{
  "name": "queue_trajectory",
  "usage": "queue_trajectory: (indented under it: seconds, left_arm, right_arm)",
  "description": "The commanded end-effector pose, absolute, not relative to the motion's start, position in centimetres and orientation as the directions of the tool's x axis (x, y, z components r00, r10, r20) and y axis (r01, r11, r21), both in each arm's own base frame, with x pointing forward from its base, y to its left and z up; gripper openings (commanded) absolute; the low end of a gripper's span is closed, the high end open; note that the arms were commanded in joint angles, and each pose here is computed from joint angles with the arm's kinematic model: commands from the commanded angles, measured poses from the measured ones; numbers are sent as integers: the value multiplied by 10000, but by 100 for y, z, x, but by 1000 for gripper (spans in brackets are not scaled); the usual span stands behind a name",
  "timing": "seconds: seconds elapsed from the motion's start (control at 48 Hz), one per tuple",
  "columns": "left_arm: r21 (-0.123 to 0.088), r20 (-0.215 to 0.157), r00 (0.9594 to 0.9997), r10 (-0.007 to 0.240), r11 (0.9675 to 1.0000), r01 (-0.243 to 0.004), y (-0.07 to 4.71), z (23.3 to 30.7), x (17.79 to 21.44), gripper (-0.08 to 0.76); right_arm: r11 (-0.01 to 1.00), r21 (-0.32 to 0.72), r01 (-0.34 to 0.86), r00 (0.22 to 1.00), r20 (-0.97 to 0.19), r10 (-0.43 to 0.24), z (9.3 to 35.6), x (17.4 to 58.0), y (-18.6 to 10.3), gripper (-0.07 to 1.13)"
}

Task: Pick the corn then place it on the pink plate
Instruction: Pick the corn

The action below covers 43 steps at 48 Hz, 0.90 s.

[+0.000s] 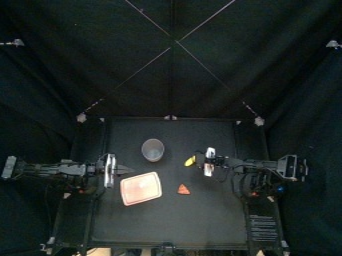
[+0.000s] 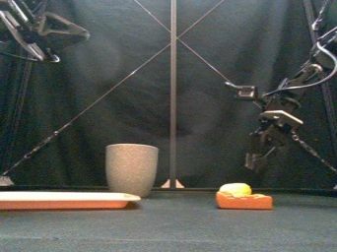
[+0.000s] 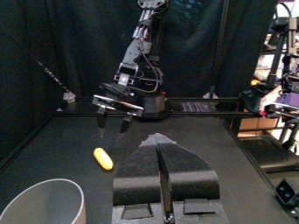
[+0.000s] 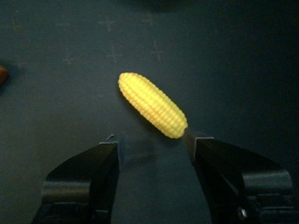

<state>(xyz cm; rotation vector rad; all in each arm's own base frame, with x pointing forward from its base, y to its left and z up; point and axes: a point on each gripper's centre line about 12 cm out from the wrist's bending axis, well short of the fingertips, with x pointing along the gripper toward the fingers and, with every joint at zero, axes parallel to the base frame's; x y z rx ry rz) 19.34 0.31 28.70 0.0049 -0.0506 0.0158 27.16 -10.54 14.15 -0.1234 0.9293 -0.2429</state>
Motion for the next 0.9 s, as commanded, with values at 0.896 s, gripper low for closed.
queue_trajectory:
  seconds: [0.896]
  left_arm:
    - [76, 644, 9978, 169, 9998, -174, 34, 2936, 1942, -2]
  right_arm:
    - [9641, -2246, 1418, 5178, -8132, -2656, 1222, 3276, -1342, 615]
